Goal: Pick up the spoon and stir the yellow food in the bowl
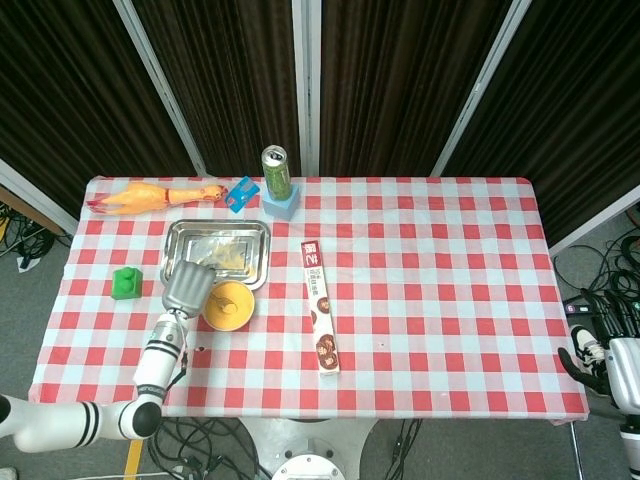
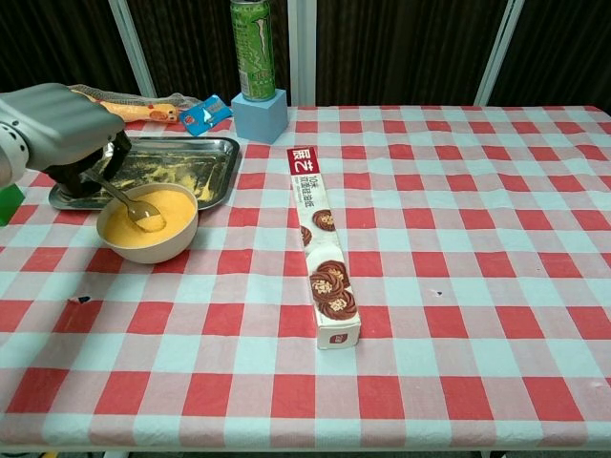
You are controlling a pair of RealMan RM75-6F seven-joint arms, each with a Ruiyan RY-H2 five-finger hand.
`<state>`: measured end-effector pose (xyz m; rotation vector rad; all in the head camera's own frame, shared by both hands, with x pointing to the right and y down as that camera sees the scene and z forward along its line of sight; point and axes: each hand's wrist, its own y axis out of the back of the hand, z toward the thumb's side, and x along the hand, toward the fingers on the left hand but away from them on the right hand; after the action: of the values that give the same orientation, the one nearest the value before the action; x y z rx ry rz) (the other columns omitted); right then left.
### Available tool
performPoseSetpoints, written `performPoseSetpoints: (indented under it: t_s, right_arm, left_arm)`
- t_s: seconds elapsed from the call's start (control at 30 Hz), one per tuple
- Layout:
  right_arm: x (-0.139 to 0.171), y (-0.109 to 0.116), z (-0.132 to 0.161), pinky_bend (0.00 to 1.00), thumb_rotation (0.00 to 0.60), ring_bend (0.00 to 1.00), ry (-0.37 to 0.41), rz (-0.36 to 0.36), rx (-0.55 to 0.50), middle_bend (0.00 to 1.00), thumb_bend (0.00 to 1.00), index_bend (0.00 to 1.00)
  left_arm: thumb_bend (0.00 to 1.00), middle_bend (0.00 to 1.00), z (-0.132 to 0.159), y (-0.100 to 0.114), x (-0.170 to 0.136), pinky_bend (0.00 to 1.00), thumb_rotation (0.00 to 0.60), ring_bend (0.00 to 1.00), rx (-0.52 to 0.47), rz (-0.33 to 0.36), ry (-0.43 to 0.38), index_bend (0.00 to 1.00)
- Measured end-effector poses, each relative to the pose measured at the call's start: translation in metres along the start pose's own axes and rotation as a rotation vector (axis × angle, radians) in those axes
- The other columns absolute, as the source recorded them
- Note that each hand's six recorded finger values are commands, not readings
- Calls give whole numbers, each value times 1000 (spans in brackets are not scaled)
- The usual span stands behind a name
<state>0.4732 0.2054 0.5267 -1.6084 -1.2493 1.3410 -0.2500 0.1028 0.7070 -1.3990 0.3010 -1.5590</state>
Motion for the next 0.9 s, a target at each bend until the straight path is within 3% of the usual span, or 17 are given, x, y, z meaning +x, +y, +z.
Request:
performPoseSetpoints:
  t_s: [0.47,0.63,0.9]
  right_arm:
    - [2,1,1,0,600,0,1,-5,-1,127,246,0]
    - [3,1,0,0,600,0,0,-5,0,127,246,0]
    - [2,1,0,0,600,0,-1,-4,3,128,245,0]
  left_arm:
    - [412,898,-12,18,-8,985,600,900,-61,-20,-22,667]
    - [412,897,-6,16,-7,985,600,900,48,4,-19,667]
    - [412,897,15,19,-13,986,600,901,325,159,36,667]
